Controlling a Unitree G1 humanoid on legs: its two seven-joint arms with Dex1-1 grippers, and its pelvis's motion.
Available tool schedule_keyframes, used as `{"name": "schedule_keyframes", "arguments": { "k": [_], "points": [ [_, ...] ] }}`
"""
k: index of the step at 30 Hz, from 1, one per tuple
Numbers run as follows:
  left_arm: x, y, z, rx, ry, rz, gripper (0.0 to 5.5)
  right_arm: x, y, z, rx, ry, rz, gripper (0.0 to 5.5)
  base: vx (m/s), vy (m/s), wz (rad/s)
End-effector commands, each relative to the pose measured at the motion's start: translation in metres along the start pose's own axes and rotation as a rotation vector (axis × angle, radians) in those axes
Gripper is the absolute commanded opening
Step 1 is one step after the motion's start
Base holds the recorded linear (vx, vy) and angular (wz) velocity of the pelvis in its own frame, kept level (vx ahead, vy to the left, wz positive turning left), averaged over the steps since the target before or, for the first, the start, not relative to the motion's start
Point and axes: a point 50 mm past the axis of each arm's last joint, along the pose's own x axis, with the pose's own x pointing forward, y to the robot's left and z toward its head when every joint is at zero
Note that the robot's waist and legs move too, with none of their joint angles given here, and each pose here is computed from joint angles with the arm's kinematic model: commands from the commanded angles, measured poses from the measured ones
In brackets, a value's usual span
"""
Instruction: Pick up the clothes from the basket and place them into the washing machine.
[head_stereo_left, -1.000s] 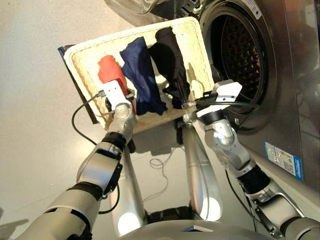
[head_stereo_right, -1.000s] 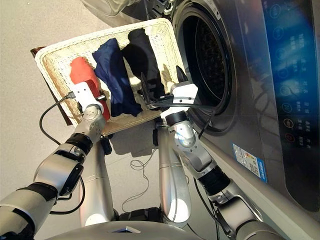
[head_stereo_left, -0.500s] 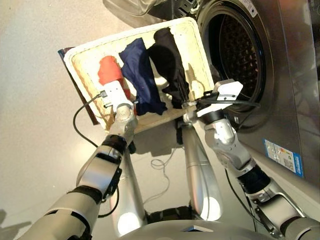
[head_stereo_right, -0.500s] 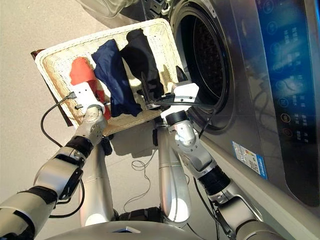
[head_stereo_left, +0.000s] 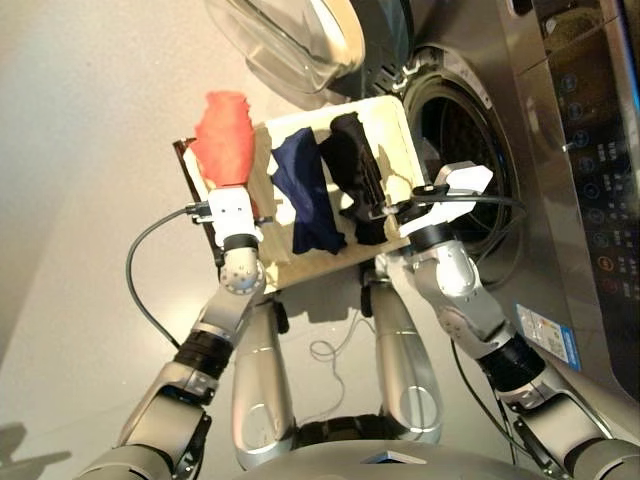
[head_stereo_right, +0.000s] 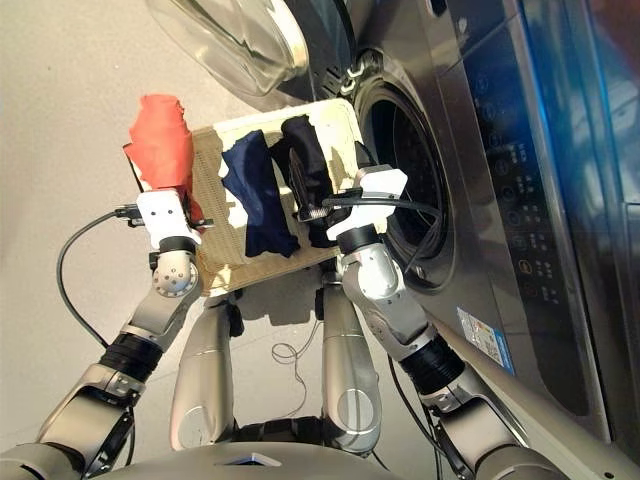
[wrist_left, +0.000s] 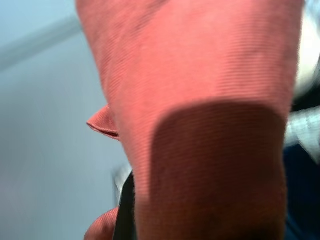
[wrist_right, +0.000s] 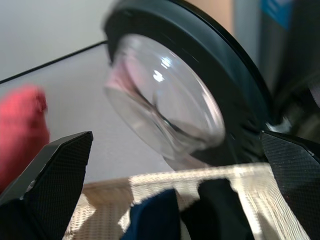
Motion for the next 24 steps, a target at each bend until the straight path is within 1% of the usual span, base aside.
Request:
{"name": "schedule_keyframes", "arguments": {
  "k": [1, 3, 5, 10, 16, 24],
  "points": [
    [-0.004, -0.007, 0.045, 0.062, -0.322, -0.138, 0.00, 0.009, 0.015, 0.048, 0.070, -0.219, 0.154, 5.50, 0.051, 0.076, 0.071],
    [-0.009, -0.003, 0.050, 0.142, -0.379, -0.177, 0.00, 0.016, 0.022, 0.050, 0.132, -0.206, 0.217, 5.50, 0.039, 0.062, -0.024],
    [-0.014, -0.002, 0.048, 0.191, -0.396, -0.219, 0.00, 0.023, 0.035, 0.053, 0.202, -0.177, 0.309, 5.50, 0.013, 0.012, -0.108],
    [-0.026, -0.001, 0.050, 0.269, -0.451, -0.356, 0.00, 0.035, 0.064, 0.064, 0.181, -0.119, 0.559, 5.50, 0.005, 0.003, -0.037],
    [-0.029, -0.006, 0.053, 0.261, -0.467, -0.405, 0.00, 0.045, 0.086, 0.078, 0.177, -0.132, 0.679, 5.50, -0.002, 0.002, -0.060],
    [-0.027, -0.008, 0.057, 0.236, -0.471, -0.385, 0.00, 0.043, 0.085, 0.076, 0.203, -0.113, 0.676, 5.50, 0.000, 0.000, 0.000]
  ]
}}
